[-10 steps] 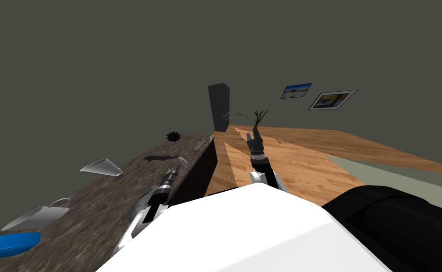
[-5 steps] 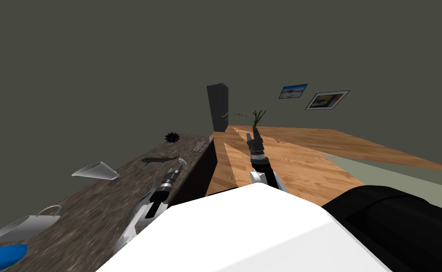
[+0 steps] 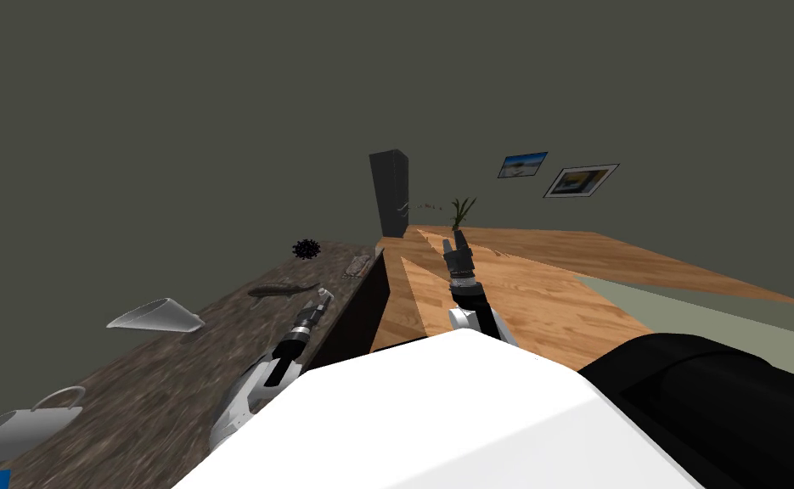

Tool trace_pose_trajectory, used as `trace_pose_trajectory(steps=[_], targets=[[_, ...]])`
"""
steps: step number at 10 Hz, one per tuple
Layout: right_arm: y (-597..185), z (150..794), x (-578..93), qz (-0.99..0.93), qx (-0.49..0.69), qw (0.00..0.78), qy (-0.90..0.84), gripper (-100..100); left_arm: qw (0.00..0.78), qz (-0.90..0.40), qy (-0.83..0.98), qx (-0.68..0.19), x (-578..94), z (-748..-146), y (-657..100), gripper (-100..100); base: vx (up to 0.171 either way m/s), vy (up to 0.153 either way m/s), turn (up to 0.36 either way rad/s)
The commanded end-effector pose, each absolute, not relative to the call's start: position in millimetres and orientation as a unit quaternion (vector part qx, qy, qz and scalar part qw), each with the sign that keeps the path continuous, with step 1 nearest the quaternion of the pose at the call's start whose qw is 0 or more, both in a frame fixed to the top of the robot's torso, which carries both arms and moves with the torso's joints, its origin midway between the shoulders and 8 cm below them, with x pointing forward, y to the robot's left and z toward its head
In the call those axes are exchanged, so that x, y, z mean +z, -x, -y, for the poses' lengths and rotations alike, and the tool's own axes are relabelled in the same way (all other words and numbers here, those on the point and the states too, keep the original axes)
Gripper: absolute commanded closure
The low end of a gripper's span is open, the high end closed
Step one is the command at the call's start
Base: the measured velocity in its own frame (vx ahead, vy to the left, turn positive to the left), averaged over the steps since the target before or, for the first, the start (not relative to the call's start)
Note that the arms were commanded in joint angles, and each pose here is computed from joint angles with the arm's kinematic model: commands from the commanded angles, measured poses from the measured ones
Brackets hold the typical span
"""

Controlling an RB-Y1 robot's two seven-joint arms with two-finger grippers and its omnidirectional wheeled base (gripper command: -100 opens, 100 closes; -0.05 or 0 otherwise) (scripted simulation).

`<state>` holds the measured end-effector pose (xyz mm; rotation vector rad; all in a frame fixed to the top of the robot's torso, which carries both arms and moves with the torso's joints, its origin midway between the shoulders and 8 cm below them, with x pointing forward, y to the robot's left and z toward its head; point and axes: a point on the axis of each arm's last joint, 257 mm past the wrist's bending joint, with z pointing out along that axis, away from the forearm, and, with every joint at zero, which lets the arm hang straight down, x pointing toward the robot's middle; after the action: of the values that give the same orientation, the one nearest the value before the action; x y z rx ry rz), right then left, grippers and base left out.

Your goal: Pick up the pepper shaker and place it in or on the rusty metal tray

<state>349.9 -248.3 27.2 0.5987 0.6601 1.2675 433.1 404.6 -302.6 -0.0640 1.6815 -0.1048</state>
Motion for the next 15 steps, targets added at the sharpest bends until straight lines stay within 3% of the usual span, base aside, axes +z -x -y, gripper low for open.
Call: trace_pose_trajectory(steps=[1, 2, 6, 8, 12, 13, 14, 15], targets=[[-350, 248, 27, -0.298, 0.572, 0.715, -0.270, 0, 0.665, -0.745, 0.028, -0.046, -303, -405, -433, -100, 0.000, 0.000, 0.000], [-350, 248, 27, -0.298, 0.572, 0.715, -0.270, 0, 0.665, -0.745, 0.028, -0.046, -303, -405, -433, 100, 0.000, 0.000, 0.000], [-350, 248, 27, -0.298, 0.572, 0.715, -0.270, 0, 0.665, -0.745, 0.028, -0.046, -303, -405, -433, 100, 0.000, 0.000, 0.000], [-350, 248, 27, -0.298, 0.572, 0.715, -0.270, 0, 0.668, -0.742, 0.017, -0.048, -306, -394, -432, -100, 0.015, 0.007, 0.009], [-350, 248, 27, -0.298, 0.572, 0.715, -0.270, 0, 0.671, -0.740, 0.008, -0.049, -314, -381, -431, -100, 0.045, 0.034, 0.021], [-350, 248, 27, -0.298, 0.572, 0.715, -0.270, 0, 0.672, -0.739, 0.006, -0.049, -314, -380, -431, 0, 0.000, 0.000, 0.000], [-350, 248, 27, -0.298, 0.572, 0.715, -0.270, 0, 0.673, -0.738, 0.013, -0.041, -313, -376, -441, -100, -0.031, 0.052, -0.129], [-350, 248, 27, -0.298, 0.572, 0.715, -0.270, 0, 0.674, -0.738, 0.017, -0.038, -313, -373, -446, -100, -0.065, 0.077, -0.143]])
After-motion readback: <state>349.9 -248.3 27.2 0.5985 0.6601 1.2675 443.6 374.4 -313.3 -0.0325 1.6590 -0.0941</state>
